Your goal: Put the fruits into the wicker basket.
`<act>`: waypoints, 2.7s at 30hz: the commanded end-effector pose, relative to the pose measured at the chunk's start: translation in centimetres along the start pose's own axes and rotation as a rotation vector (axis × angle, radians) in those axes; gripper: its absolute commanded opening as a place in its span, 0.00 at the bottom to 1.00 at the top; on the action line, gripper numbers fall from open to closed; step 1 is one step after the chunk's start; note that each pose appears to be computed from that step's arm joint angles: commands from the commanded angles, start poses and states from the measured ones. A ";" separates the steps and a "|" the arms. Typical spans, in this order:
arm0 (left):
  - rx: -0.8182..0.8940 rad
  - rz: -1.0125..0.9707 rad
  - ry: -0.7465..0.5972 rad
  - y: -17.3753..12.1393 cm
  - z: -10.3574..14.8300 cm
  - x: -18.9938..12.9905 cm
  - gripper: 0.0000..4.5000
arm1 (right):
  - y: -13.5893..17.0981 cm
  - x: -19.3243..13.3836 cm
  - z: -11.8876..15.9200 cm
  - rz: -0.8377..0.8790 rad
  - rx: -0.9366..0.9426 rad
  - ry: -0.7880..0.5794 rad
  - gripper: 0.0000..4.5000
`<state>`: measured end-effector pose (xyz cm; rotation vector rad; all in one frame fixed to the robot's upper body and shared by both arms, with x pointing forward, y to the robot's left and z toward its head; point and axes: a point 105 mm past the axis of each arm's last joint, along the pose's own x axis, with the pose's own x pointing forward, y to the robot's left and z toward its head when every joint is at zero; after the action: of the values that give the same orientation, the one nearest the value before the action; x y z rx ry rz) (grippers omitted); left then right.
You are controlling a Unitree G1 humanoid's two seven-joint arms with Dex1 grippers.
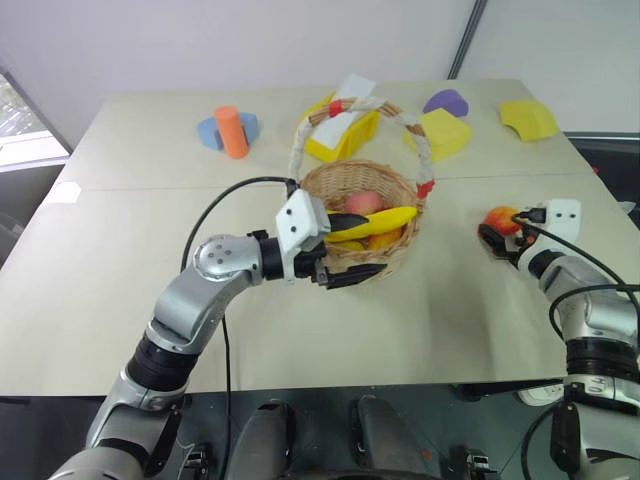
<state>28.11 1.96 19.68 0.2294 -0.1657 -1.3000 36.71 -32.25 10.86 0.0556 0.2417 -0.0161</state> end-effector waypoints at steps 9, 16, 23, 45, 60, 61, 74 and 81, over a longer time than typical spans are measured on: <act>0.026 0.069 -0.005 1.0 0.1 -1.3 0.87 | 0.2 -1.9 3.9 0.017 -0.058 -0.159 0.37; 0.015 0.069 -0.026 1.0 0.4 -1.8 0.87 | 0.5 -2.7 3.2 0.040 -0.114 -0.132 0.37; 0.004 0.055 -0.052 0.6 0.8 -1.6 0.87 | -0.3 -2.4 4.0 0.004 -0.133 -0.157 0.99; -0.008 0.033 -0.071 0.2 1.0 -1.2 0.87 | -2.9 2.8 4.2 -0.191 -0.157 -0.149 0.99; -0.006 0.043 -0.068 0.2 1.1 -1.3 0.87 | -2.4 3.7 3.7 -0.154 -0.102 -0.159 0.43; -0.005 0.043 -0.068 0.3 1.2 -1.3 0.87 | -2.4 3.7 3.7 -0.153 -0.102 -0.167 0.43; -0.009 0.163 -0.044 2.5 0.7 -5.8 0.87 | 5.6 -6.7 7.8 0.371 -0.390 -0.337 0.43; -0.044 0.219 0.043 3.2 -1.4 -9.6 0.87 | 17.6 -13.4 8.0 0.847 -0.328 -0.328 0.43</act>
<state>28.96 11.55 18.26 0.1870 -0.0754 -1.0910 27.06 -17.84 21.56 -0.2021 -0.0760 0.7624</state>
